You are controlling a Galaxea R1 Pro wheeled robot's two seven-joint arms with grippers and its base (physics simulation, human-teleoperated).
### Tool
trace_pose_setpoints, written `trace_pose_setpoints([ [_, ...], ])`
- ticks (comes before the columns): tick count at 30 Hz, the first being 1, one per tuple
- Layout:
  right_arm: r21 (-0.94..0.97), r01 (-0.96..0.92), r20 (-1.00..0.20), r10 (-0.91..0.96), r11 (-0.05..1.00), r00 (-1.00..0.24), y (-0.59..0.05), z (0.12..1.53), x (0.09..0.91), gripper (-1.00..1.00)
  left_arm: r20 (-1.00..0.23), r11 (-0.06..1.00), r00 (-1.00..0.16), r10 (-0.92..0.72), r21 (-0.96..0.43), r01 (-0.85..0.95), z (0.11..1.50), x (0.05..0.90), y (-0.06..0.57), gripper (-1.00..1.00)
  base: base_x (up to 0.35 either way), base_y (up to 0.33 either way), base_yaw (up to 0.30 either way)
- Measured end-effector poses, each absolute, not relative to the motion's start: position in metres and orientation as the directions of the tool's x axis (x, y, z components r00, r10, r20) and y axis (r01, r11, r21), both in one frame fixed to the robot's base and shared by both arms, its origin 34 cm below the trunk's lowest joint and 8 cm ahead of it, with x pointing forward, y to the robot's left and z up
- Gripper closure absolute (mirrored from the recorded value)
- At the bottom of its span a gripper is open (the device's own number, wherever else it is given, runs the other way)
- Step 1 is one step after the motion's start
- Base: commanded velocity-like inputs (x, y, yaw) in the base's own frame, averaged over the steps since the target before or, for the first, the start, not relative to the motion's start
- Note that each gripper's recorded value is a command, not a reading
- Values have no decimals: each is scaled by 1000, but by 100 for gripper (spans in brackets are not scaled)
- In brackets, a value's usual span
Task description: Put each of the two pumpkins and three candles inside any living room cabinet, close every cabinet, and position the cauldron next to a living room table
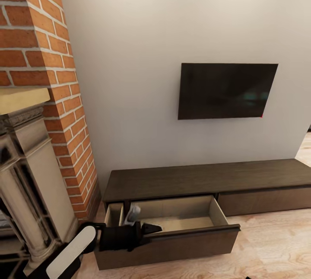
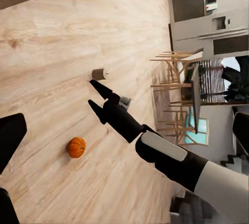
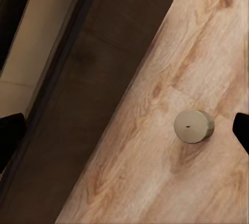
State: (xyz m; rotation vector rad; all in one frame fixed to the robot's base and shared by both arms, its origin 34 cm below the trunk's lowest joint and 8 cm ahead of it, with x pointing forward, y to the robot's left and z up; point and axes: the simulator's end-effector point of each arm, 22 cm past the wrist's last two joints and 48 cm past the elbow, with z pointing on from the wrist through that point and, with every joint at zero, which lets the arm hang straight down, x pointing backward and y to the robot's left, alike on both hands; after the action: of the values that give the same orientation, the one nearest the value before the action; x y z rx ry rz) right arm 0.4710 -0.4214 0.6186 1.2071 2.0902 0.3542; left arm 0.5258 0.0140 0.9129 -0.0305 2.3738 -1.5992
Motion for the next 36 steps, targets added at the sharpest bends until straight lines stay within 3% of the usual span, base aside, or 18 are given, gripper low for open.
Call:
trace_pose_setpoints([
  [8,502,694,-404,850,515,-338,-425,608,454,-100,-216,464,-948,-234,-882,87,868,536,14,-100,0,0,-74],
  [12,463,708,-448,830,532,-331,-435,604,443,-100,-228,479,-937,-266,-874,77,857,539,12,-100,0,0,-192],
  [15,431,713,-501,804,553,-321,-446,605,437,-100,-233,487,-940,-251,-869,85,851,533,6,-100,0,0,-224],
  [30,407,725,-504,799,555,-328,-450,601,427,-100,-226,502,-945,-237,-861,80,842,527,5,-100,0,0,-66],
  [36,405,724,-505,797,559,-333,-449,600,427,-100,-261,544,-948,-183,-830,123,831,517,2,-100,0,0,-227],
])
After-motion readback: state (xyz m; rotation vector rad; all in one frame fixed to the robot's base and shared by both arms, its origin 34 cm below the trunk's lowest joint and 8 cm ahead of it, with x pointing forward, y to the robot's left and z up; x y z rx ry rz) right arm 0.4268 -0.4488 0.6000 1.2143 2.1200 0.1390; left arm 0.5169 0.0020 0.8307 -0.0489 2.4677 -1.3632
